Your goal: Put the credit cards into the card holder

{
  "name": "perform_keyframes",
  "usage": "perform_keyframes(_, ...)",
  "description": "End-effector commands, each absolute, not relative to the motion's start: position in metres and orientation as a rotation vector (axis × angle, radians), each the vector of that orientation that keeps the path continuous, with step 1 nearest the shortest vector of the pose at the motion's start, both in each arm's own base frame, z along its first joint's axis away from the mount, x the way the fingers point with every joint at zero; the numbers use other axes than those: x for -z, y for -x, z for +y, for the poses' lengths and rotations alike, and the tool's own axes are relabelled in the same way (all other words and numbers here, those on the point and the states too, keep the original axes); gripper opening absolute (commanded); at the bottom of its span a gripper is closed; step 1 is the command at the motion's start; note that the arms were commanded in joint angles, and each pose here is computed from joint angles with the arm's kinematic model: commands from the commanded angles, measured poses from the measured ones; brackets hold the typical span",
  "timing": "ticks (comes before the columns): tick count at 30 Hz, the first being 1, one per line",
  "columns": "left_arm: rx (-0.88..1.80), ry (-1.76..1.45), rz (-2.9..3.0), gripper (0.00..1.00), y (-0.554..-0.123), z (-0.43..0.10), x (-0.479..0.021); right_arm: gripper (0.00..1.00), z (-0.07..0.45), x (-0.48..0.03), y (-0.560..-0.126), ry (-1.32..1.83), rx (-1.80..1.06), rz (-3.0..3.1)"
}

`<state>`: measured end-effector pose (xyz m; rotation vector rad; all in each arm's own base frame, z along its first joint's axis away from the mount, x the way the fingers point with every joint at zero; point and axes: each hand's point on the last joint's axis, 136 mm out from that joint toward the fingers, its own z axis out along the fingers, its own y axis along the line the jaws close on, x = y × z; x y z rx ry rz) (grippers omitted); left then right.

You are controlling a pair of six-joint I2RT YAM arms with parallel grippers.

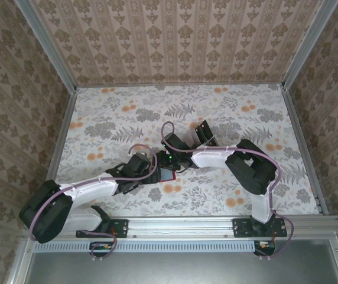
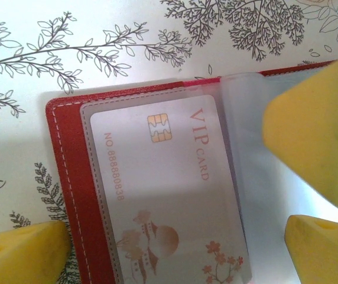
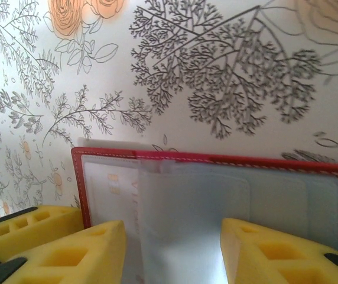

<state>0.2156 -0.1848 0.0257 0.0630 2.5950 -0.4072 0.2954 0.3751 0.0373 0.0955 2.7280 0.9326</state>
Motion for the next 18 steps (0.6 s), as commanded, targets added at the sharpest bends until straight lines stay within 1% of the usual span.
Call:
perform_keyframes(1, 0.334, -0.028, 2.629, 0.97, -0.214, -0.174, -0.010, 0.48, 0.361, -0.044, -0.294, -0.116, -0.885, 2.717)
perform_keyframes(12, 0.313, -0.015, 2.645, 0.97, -0.211, -0.170, -0.006, 0.48, 0.352, -0.038, -0.288, -0.145, -0.874, 2.717)
perform_keyframes(18, 0.365, -0.031, 2.612, 0.99, -0.214, -0.176, -0.017, 0.48, 0.361, -0.033, -0.287, -0.120, -0.888, 2.744)
